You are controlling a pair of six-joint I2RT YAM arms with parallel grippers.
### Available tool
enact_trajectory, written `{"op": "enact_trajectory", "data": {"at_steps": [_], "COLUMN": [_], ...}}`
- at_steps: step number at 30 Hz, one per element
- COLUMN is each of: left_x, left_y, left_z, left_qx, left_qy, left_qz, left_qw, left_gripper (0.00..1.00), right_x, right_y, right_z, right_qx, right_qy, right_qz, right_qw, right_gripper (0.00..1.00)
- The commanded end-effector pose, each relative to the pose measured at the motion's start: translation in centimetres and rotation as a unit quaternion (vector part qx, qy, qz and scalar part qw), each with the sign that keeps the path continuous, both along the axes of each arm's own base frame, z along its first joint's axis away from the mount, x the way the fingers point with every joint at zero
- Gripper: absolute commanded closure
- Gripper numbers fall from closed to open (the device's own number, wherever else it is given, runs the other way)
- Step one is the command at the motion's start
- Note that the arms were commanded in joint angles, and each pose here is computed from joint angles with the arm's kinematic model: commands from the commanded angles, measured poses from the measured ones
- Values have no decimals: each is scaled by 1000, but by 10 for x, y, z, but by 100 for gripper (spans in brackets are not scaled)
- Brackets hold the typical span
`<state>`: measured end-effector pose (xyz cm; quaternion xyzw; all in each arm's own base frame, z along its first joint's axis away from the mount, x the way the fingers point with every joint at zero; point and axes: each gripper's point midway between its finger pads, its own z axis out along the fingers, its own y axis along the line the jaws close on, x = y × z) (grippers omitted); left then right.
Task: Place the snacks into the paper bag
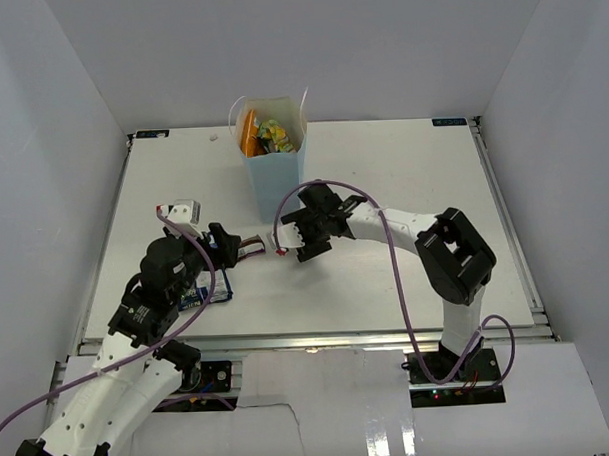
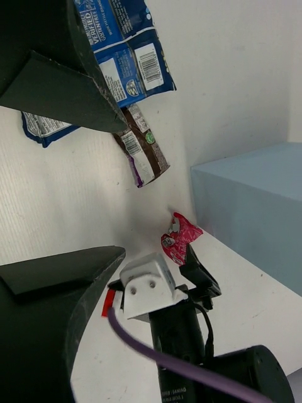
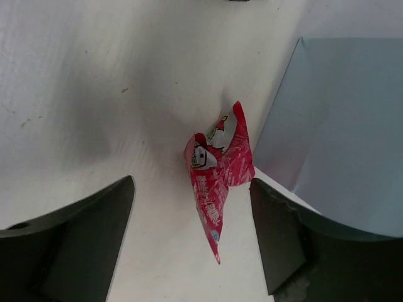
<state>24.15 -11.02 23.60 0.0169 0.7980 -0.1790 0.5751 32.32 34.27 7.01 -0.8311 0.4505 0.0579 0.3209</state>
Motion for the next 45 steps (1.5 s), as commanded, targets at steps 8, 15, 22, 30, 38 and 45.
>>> {"op": "enact_trajectory", "data": {"at_steps": [8, 15, 22, 30, 38, 45], "left_x": [1, 0, 2, 6, 7, 9], "left_y": [15, 21, 19, 20, 28, 29], "left_z": [6, 9, 2, -5, -6, -9], "left_qx": [-1, -4, 4, 15, 20, 22], "left_qy": [-12, -20, -7, 4, 7, 10], "left_qz": [41, 53, 52, 55, 74, 77], "left_qw": [999, 998, 999, 998, 997, 997], "left_gripper": [17, 18, 18, 18, 18, 18], "right_x": [15, -35, -97, -23, 107, 166], "right_y": [4, 0, 14, 40, 46, 35], "right_z": [-20, 15, 161, 325, 373, 349], "right_qx": [-22, 38, 215, 426, 549, 568], "right_qy": [16, 98, 202, 209, 105, 17], "right_qz": [-32, -26, -5, -159, -368, -434], "right_qw": [999, 994, 956, 866, 743, 699], "right_gripper": [74, 92, 92, 92, 92, 91]}}
